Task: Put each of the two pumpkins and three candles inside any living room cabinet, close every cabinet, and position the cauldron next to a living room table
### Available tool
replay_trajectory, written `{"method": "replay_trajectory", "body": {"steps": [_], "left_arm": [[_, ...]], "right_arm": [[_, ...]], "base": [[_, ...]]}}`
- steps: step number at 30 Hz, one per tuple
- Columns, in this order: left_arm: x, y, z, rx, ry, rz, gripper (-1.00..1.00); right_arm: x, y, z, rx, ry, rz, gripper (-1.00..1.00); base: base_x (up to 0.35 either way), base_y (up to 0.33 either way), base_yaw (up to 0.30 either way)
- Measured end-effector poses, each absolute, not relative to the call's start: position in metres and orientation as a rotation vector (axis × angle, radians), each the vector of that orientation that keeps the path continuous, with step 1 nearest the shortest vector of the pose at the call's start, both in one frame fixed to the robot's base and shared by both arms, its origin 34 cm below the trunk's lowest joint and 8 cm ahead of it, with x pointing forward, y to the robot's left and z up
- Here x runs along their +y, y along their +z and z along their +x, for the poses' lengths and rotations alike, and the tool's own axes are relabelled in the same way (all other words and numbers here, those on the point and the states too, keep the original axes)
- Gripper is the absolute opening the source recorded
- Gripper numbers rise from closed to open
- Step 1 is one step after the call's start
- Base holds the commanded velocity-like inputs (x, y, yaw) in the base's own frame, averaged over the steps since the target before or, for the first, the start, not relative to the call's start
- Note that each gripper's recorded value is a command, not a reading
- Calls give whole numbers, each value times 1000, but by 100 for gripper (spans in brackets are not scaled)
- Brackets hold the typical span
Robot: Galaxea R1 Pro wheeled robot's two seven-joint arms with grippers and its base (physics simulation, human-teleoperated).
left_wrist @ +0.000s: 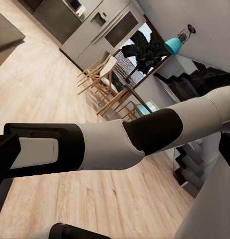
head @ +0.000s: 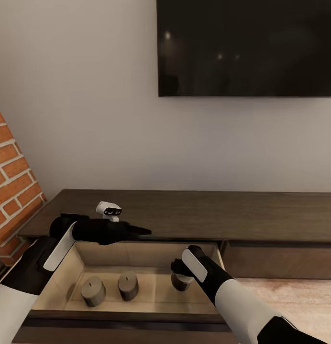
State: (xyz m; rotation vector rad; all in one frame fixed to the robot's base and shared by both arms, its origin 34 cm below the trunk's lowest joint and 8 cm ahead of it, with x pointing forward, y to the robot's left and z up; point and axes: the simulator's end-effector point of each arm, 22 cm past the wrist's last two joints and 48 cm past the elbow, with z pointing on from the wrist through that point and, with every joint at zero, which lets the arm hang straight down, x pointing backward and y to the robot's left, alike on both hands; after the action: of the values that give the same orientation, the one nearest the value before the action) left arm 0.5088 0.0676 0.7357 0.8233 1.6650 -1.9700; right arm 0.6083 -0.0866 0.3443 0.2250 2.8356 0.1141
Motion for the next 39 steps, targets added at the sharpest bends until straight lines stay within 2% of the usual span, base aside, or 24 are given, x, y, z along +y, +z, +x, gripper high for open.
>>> {"method": "replay_trajectory", "body": {"steps": [10, 39], "left_arm": [[68, 736, 509, 1664, -1971, 824, 100], [73, 715, 512, 1676, -2022, 787, 100]], "right_arm": [[-87, 344, 608, 2836, 114, 225, -100], [-86, 313, 598, 2892, 111, 232, -100]], "base": [[83, 0, 0], [3, 0, 0]]}}
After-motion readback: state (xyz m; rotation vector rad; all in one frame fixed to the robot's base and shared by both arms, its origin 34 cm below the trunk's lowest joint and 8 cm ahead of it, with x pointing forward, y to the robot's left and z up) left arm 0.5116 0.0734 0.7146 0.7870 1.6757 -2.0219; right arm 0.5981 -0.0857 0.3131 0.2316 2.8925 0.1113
